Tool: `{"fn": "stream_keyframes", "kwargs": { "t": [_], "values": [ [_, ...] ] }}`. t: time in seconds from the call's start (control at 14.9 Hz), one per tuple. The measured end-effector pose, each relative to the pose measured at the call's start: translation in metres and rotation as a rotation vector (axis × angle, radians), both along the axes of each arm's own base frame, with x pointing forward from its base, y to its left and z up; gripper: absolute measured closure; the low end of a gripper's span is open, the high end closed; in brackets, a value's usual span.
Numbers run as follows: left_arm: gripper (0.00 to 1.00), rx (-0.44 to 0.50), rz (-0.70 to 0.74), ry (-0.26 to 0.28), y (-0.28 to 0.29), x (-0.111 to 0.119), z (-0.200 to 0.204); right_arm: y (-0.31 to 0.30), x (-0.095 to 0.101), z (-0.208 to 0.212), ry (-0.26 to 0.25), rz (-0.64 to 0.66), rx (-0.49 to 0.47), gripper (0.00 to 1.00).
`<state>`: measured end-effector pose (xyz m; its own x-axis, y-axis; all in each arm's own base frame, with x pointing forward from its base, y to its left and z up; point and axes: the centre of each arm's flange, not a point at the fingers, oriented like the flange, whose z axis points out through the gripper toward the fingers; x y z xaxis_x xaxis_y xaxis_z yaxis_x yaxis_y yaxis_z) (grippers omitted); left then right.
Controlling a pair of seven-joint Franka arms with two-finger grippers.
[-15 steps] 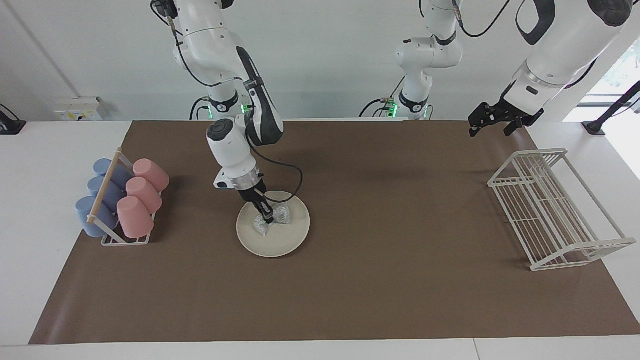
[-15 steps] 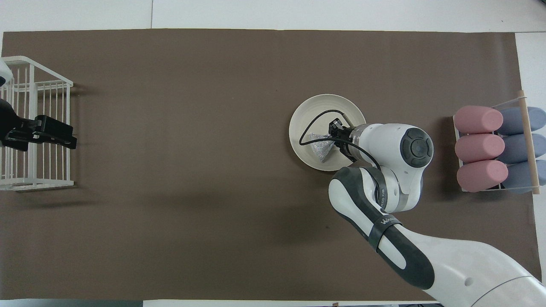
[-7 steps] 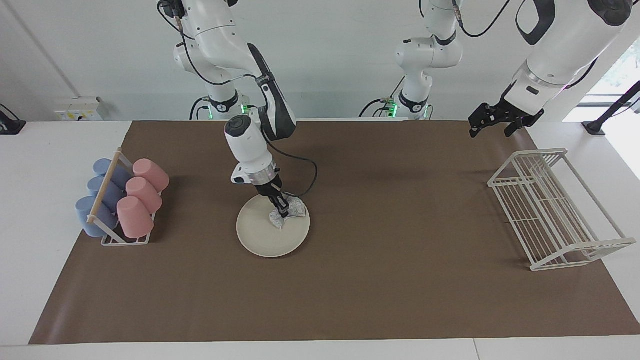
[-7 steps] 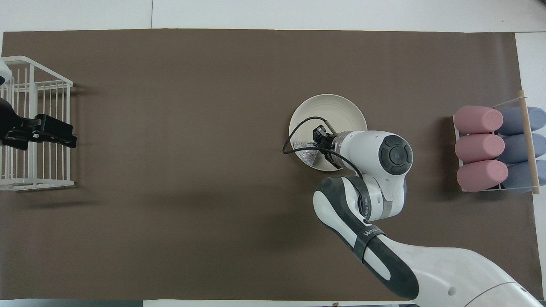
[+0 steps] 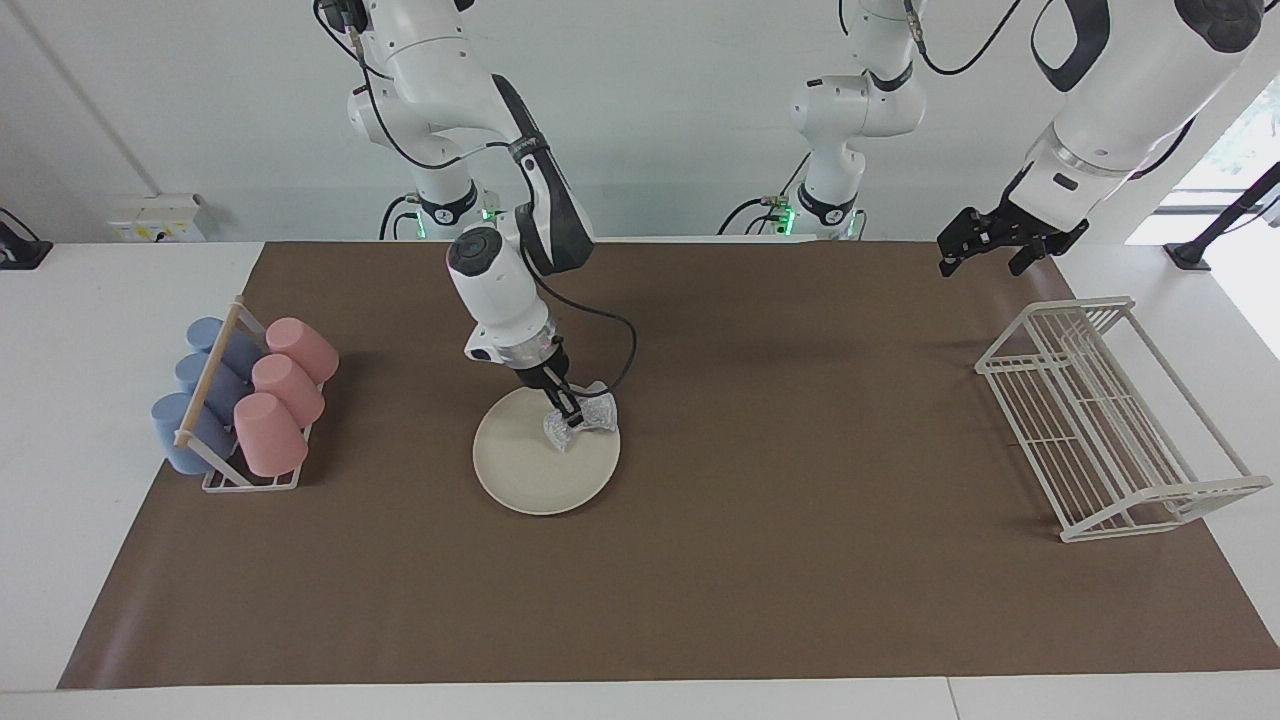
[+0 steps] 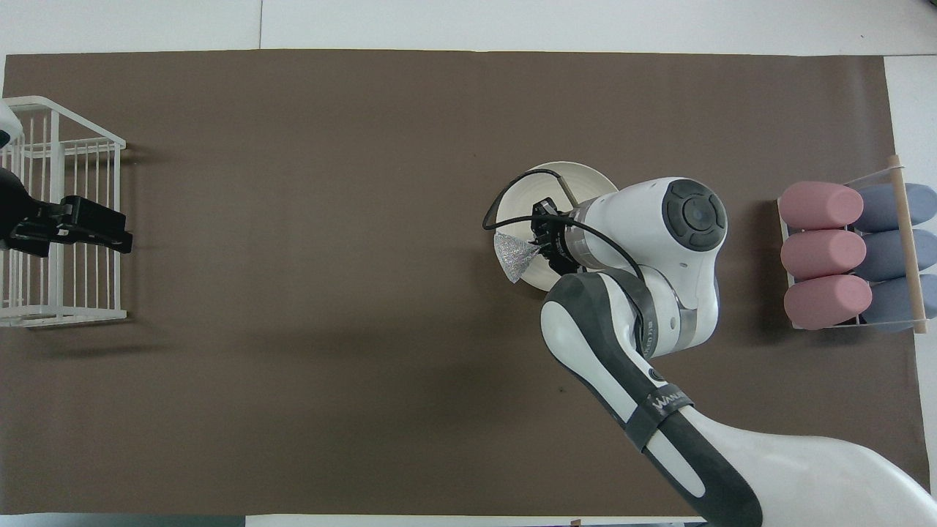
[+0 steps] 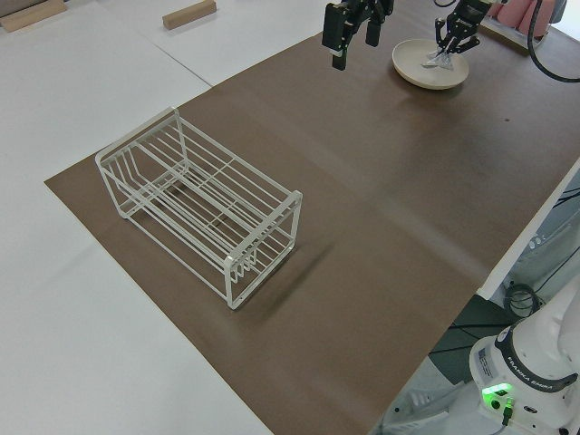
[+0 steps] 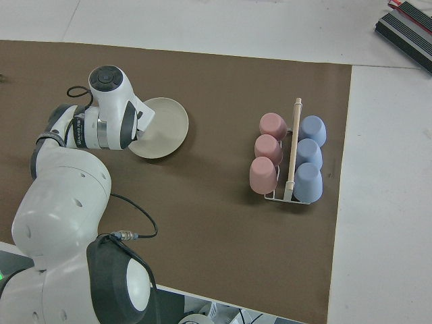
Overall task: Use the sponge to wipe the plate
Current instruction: 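Rub the sponge around the plate surface with the right gripper, then lift the sponge off the plate with the right gripper while the left gripper reaches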
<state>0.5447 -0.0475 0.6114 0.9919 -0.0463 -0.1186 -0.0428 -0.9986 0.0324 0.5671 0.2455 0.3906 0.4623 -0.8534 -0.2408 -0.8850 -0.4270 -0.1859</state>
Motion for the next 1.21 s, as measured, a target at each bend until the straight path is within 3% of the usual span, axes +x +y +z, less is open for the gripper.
{"fn": "stream_keyframes", "kwargs": {
  "t": [0.34, 0.61, 0.81, 1.21],
  "values": [
    [0.00, 0.000, 0.001, 0.000, 0.001, 0.000, 0.000, 0.013, -0.002, 0.087, 0.022, -0.017, -0.047, 0.90],
    [0.00, -0.006, 0.009, 0.000, 0.001, 0.000, 0.000, 0.038, -0.035, 0.151, 0.034, -0.045, -0.029, 0.90],
    [0.00, -0.205, 0.161, 0.038, 0.001, -0.001, -0.003, 0.044, -0.066, 0.190, 0.041, -0.057, -0.022, 0.90],
    [0.00, -0.674, 0.417, 0.099, -0.054, -0.015, -0.026, 0.034, -0.093, 0.247, 0.011, -0.136, 0.015, 0.90]
  ]
}}
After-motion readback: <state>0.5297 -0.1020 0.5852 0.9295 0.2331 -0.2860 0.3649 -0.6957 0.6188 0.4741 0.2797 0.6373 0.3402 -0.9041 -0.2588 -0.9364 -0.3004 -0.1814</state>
